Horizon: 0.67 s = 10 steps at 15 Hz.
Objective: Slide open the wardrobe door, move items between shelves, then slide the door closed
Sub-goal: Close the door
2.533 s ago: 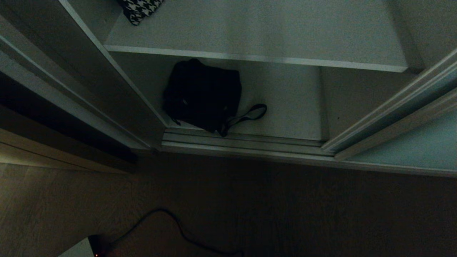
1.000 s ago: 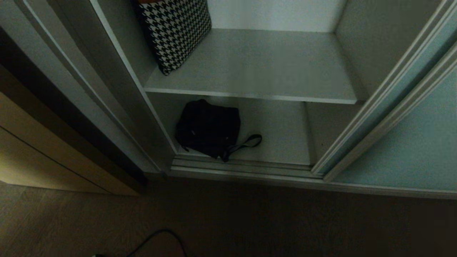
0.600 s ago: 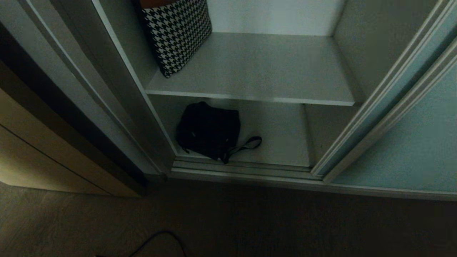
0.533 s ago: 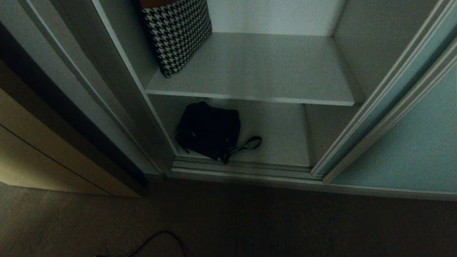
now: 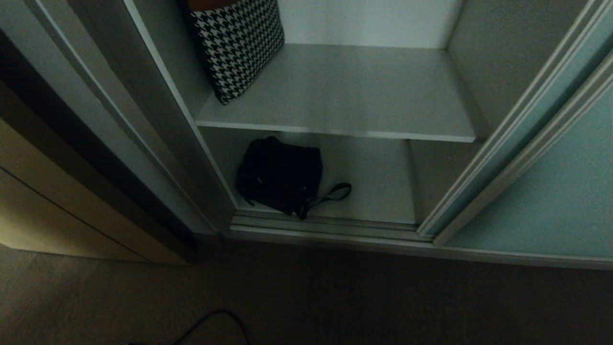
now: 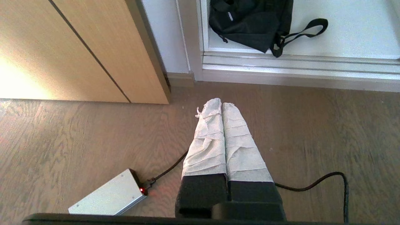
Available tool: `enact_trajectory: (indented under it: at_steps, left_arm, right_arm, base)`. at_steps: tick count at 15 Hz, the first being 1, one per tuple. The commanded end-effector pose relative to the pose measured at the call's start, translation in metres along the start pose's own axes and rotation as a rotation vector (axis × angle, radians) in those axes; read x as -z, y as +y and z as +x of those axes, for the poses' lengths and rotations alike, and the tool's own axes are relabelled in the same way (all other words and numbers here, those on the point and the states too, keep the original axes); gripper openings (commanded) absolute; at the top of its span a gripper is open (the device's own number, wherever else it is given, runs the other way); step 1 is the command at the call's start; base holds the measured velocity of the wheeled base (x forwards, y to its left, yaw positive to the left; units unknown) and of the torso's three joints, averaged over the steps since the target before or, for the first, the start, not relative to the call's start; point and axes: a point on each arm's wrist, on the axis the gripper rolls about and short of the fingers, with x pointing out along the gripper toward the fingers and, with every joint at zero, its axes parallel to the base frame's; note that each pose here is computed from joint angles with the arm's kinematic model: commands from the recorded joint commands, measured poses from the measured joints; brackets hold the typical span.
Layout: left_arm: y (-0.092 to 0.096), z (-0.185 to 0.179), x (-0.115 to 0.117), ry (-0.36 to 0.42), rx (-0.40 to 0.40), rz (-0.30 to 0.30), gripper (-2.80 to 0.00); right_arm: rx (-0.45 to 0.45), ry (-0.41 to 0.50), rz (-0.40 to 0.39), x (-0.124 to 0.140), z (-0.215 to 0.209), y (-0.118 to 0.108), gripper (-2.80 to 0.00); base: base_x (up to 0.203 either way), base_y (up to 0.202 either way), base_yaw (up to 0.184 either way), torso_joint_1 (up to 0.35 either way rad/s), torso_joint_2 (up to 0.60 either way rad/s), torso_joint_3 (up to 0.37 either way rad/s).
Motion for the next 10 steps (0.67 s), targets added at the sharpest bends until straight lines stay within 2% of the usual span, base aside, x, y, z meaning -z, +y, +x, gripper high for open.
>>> enact_trajectory:
  at_steps: [1,10]
  left_arm:
    - [0.0000,0.0002,-0.0001,0.003,0.000,0.000,-2.80]
    - [0.0000,0.0002,-0.0001,0.003,0.000,0.000,-2.80]
  right_arm:
    - [0.000,-0.002,0.000,0.0000,-0.0001,0.0000,-2.80]
    - [-0.001,-0.001,0.000,0.0000,-0.0001,0.0000,-2.80]
  base:
    - [0.000,0.000,0.000,0.000,0.00,0.000]
    - [0.000,0.000,0.000,0.000,0.00,0.000]
